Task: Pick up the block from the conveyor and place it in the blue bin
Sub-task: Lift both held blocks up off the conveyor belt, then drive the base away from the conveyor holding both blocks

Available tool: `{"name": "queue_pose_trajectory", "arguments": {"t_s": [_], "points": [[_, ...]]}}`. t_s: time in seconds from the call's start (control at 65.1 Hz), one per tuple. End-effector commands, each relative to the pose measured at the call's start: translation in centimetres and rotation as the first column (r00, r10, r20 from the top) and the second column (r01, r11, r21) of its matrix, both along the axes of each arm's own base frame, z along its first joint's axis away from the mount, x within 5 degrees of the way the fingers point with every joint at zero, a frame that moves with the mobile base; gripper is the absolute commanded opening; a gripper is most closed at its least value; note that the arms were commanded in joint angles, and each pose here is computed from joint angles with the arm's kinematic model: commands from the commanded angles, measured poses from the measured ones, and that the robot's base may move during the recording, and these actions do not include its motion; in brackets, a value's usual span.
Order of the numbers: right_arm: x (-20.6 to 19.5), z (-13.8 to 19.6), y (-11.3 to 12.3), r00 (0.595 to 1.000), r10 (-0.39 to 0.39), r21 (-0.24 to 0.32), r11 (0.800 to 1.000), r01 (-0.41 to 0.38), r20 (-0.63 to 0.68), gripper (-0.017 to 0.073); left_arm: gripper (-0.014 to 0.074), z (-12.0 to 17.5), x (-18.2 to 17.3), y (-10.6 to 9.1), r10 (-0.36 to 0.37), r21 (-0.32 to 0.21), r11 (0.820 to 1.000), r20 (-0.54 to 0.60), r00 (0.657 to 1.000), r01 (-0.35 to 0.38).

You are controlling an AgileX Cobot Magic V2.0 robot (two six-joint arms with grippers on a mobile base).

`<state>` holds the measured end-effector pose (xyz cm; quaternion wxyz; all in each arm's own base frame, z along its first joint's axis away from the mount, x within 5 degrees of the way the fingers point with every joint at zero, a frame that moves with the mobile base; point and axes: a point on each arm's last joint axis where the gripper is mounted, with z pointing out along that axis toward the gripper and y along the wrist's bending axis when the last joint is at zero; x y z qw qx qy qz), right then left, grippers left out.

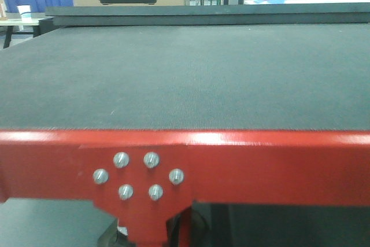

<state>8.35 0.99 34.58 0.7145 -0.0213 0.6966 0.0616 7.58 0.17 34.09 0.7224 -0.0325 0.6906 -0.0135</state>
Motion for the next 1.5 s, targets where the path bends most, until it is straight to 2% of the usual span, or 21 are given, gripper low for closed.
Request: {"name": "queue_pose_trajectory", "arguments": {"t_s": [0.0, 1.489], "points": [[-0.12, 0.19, -0.06, 1.000, -0.006, -0.009, 1.000, 0.006, 0.029, -0.0162, -0.0111, 0.21, -0.19, -0.01, 0.000, -0.005, 1.000, 0.022, 1.000, 0.001], [-0.12, 0.19, -0.06, 1.000, -0.006, -0.009, 1.000, 0.006, 0.029, -0.0162, -0.0111, 0.21, -0.19, -0.01, 0.000, -0.005, 1.000, 0.022, 1.000, 0.001]]}}
